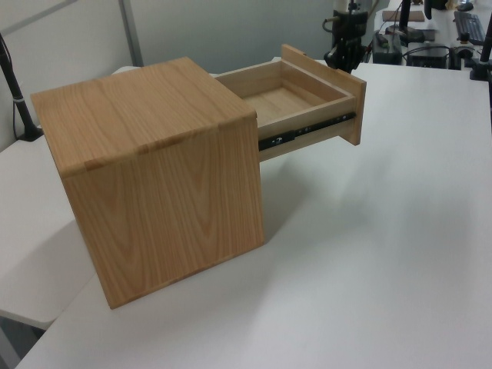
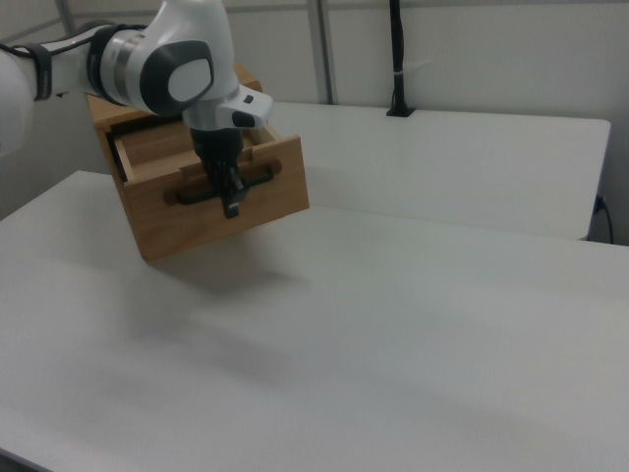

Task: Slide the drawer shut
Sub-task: 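Push the drawer front with the gripper into the wooden cabinet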

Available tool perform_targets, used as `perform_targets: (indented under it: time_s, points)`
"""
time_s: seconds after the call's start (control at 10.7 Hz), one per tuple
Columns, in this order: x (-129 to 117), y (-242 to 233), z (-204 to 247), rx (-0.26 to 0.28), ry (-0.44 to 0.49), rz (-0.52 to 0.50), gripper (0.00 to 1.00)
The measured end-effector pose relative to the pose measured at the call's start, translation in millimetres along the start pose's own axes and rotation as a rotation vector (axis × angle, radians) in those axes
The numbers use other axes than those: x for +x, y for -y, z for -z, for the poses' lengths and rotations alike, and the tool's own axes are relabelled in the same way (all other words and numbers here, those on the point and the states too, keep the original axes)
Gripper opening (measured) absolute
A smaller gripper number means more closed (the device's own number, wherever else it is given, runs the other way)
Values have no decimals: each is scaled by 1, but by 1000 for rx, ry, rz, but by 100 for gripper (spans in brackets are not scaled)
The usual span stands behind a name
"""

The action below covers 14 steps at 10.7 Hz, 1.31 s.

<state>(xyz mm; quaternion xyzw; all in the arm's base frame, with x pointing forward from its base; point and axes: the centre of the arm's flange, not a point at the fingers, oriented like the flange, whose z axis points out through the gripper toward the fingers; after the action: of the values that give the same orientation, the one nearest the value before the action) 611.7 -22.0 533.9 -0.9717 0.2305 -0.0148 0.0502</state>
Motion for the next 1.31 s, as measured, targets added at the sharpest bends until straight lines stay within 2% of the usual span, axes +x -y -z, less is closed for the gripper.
perform_targets:
  time_s: [0.28, 0.56, 1.31]
  points:
    - [15, 7, -5, 94, -54, -186, 1]
    - [23, 26, -13, 193, -83, -300, 1]
    - [20, 144, -35, 380, -187, -438, 1]
